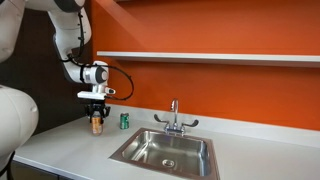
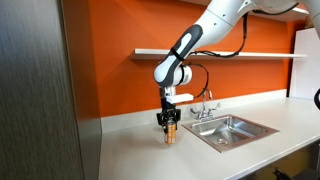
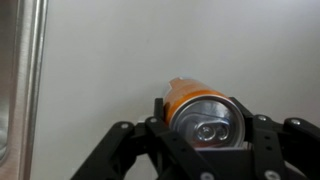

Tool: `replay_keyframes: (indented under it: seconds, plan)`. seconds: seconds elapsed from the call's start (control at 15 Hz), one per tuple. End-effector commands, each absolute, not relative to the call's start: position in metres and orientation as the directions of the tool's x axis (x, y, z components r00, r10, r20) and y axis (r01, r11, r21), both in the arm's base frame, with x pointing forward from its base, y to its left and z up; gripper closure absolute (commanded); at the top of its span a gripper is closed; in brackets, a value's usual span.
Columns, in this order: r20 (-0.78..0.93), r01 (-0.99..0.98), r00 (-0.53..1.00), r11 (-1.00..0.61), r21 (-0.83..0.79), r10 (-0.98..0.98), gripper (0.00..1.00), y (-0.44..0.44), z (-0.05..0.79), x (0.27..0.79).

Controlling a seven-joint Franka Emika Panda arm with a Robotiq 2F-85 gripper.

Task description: Pick up the orange canned drink and put it in the sink

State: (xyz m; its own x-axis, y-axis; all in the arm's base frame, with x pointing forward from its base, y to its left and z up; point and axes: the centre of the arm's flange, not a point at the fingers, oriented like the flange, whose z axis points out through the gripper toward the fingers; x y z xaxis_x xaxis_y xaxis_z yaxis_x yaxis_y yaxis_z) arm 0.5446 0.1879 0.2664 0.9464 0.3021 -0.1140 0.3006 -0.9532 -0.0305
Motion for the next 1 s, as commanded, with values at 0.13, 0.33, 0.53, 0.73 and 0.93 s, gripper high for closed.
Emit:
replay_keyframes:
  seconds: [0.13, 0.33, 0.53, 0.73, 0.93]
  plan:
    - [-0.102, 0.265, 0.959, -0.964, 0.001, 0.263, 0.62, 0.176, 0.289, 0.534]
    - [-0.097, 0.224, 0.970, -0.974, 0.013, 0.222, 0.62, 0.161, 0.292, 0.534]
    - [-0.090, 0.167, 0.982, -0.986, 0.020, 0.165, 0.62, 0.140, 0.295, 0.532]
    - [-0.087, 0.107, 0.991, -0.994, 0.023, 0.105, 0.62, 0.117, 0.296, 0.529]
    - [-0.078, 0.034, 0.996, -0.999, 0.036, 0.031, 0.62, 0.091, 0.299, 0.523]
